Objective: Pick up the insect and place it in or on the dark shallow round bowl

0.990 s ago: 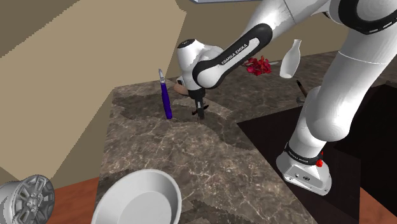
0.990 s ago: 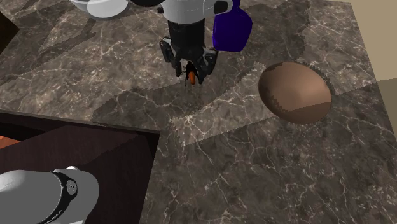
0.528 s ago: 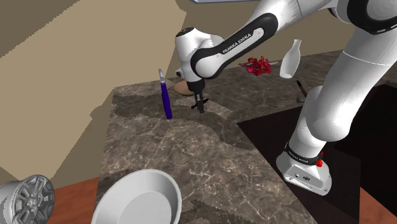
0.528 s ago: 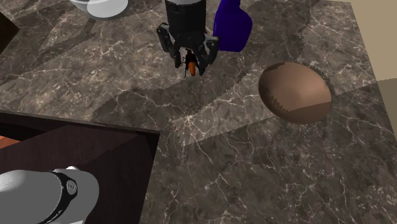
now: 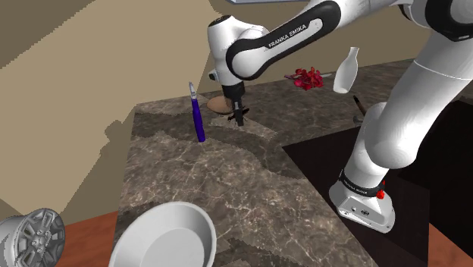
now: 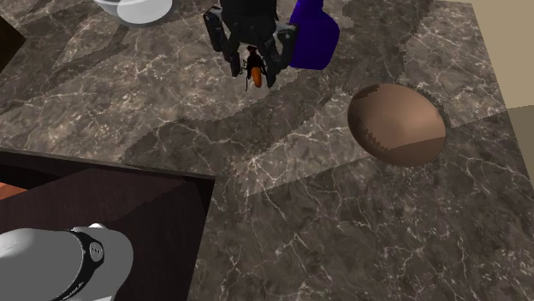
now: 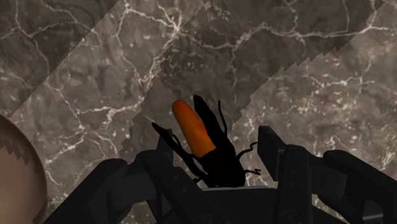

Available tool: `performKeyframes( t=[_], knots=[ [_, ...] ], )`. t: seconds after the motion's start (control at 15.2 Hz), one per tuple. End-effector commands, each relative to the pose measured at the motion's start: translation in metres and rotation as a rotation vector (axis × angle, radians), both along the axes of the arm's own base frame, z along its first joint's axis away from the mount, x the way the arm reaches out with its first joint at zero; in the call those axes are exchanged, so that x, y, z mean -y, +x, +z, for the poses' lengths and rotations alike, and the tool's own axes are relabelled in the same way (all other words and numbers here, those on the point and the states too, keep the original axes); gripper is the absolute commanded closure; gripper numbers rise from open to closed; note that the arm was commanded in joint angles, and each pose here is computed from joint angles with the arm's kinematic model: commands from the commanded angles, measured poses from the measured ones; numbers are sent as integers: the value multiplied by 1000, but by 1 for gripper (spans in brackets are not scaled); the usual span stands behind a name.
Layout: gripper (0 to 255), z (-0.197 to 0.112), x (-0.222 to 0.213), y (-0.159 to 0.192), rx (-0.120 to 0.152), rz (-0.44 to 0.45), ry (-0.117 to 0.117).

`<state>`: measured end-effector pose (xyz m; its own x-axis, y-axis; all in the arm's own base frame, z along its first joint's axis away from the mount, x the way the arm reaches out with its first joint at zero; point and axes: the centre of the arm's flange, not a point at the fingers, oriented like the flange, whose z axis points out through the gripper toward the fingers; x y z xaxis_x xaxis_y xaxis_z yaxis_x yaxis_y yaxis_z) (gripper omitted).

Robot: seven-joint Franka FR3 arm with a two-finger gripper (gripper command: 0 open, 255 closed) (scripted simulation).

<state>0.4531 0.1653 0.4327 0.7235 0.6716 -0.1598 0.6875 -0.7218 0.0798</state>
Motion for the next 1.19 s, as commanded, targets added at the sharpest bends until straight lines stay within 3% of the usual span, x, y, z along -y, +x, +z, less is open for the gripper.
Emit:
performKeyframes(
  t=[0.0,1.12],
  knots=[
    [255,9,0,1,-1,0,0],
    [255,1,129,184,-1,0,0]
  ],
)
